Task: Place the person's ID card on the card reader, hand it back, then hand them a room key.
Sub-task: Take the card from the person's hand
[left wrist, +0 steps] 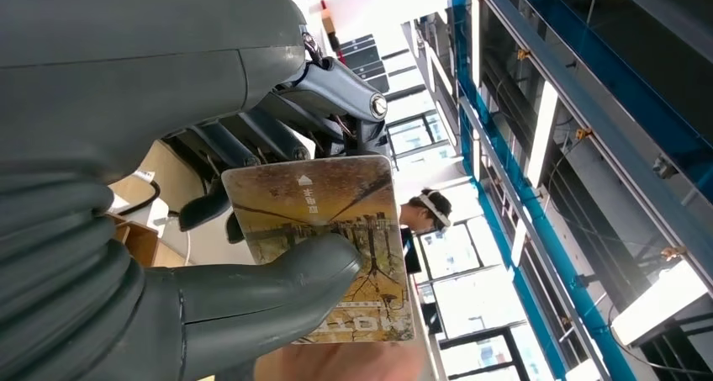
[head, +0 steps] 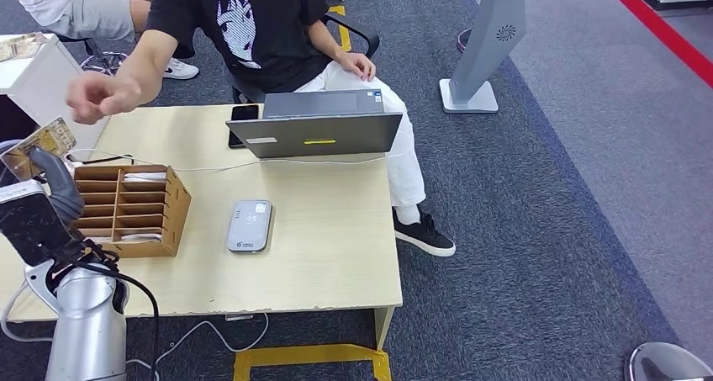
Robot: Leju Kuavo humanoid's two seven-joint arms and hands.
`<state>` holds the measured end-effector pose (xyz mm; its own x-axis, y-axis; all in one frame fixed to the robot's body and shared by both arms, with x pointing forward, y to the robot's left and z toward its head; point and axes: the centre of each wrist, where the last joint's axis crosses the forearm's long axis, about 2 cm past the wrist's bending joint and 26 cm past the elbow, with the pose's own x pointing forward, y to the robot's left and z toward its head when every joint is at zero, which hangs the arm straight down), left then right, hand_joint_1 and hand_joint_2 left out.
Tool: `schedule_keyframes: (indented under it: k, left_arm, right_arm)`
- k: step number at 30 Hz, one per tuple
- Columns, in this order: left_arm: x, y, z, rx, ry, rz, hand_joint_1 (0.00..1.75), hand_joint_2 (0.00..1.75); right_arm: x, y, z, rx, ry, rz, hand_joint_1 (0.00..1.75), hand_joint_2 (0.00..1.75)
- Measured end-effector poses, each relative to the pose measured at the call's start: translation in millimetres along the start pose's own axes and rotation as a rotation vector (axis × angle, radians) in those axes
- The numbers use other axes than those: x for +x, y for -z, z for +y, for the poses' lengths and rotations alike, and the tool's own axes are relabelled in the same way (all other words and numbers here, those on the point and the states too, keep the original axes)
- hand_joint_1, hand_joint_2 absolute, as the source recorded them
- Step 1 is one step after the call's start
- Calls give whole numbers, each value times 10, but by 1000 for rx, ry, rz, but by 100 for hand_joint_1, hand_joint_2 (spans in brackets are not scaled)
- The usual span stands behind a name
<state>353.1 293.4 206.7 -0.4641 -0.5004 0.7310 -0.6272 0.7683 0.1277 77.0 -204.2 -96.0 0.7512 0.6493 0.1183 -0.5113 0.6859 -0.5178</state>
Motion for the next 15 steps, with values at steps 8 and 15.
schedule_keyframes:
  k: [8, 15]
  left_arm:
    - [-4, -7, 3, -1, 2, -4, 175, 175]
    - [-26, -65, 13, -15, 13, -5, 175, 175]
  right_arm:
    - [0, 1, -2, 1, 9, 3, 0, 175]
    - [5, 0, -1, 1, 13, 5, 0, 175]
